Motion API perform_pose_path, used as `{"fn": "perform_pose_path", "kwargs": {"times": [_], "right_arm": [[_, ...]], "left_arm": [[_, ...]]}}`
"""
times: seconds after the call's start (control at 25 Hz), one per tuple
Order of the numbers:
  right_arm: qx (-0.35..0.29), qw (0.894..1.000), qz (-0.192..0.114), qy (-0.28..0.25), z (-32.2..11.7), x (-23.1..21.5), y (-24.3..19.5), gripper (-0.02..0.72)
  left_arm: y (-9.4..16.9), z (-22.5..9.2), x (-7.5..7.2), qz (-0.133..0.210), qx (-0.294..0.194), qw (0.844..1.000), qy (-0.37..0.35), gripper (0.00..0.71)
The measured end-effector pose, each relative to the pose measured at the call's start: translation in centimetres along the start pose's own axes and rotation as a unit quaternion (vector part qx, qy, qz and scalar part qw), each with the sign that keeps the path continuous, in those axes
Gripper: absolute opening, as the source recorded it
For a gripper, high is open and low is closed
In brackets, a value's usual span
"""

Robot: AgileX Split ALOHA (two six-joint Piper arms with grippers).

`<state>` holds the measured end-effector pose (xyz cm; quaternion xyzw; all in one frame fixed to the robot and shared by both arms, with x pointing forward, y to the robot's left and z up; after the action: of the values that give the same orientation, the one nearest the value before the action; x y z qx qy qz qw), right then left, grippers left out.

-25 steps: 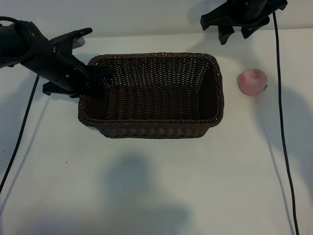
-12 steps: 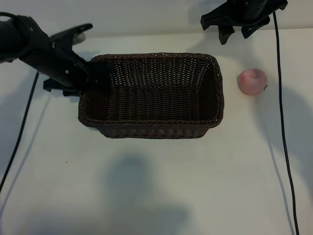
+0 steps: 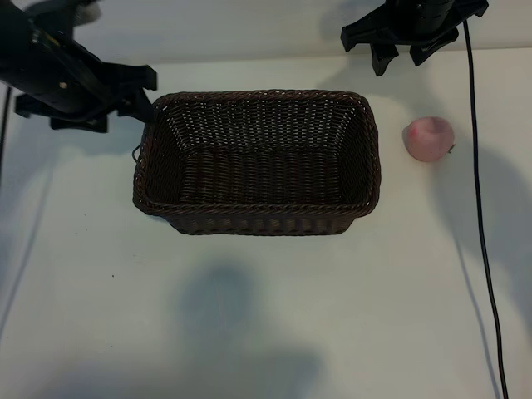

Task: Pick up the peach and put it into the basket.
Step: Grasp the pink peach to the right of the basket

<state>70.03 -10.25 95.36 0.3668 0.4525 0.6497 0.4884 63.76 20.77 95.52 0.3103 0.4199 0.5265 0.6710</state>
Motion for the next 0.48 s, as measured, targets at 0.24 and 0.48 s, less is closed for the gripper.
{"fn": "perform_pose_path", "kwargs": {"times": [0.24,0.48], "right_arm": [[-0.006,1.0,0.0,-0.003,0.1,0.0,0.6,0.506],[-0.038,0.999,-0.005,-0.015,0.7,-0.3,3.7,0.506]], "left_arm": [[1.5,-0.4,-0.1,0.004,0.007,1.0,-0.007,0.584],[1.5,-1.0,0.1,0.008,0.022,1.0,-0.009,0.584]]}}
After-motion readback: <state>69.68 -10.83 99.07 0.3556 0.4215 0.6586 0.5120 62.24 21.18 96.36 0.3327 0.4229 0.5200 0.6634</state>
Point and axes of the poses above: a point on each arm's last joint axis where the gripper is mounted, y pointing back along that axis away from the gripper, x along the wrist's bending axis when the last joint is at zero, z = x × y, the point moved 9 cm from there along -y, pointing out along that axis toward the gripper, and after that the axes turned 4 degrees about -y, right-handed, at the moved point
